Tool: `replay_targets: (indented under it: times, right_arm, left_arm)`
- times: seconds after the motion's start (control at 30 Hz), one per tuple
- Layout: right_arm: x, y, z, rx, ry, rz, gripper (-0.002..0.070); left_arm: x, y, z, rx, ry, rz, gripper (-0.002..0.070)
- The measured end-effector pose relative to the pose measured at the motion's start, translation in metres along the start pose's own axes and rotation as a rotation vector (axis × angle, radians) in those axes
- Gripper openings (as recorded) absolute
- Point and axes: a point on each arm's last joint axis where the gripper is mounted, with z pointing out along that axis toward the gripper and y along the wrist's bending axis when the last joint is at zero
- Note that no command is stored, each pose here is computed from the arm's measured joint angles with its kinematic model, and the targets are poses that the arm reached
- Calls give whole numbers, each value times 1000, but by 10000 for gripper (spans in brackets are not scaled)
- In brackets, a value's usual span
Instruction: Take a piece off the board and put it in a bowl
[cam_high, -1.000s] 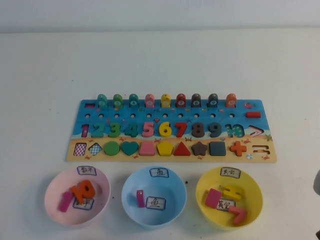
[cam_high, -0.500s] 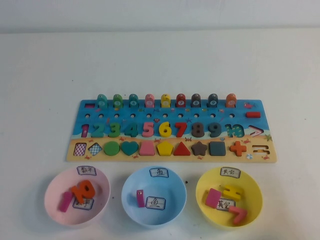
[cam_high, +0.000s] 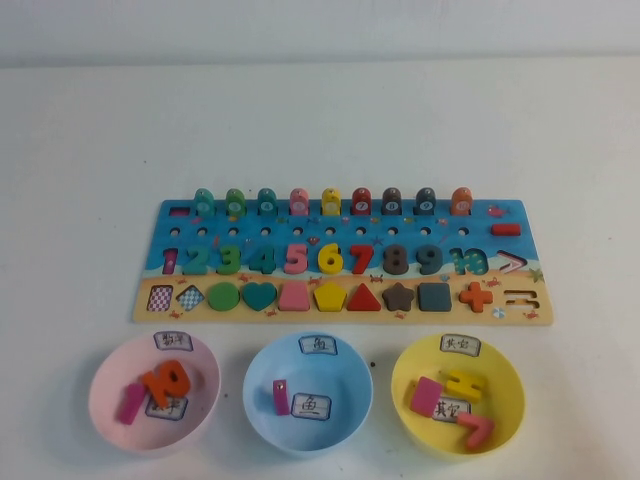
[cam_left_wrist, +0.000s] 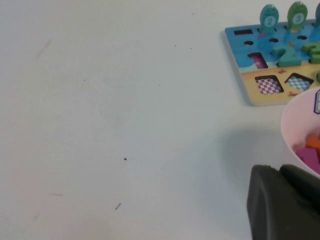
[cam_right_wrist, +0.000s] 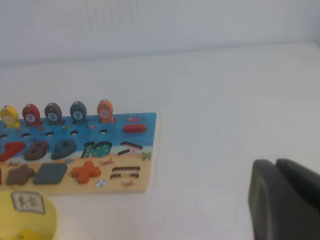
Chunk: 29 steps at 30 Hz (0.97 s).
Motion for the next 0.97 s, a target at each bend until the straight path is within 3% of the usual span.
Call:
replay_targets:
  times: [0.4,0.97]
  right_arm:
    - [17,-2,-2,18,186,-68,-17]
    - [18,-2,-2,17,195,-69,-17]
  left_arm:
    - [0,0,0,0,0,0,-1]
    - [0,0,0,0,0,0,-1]
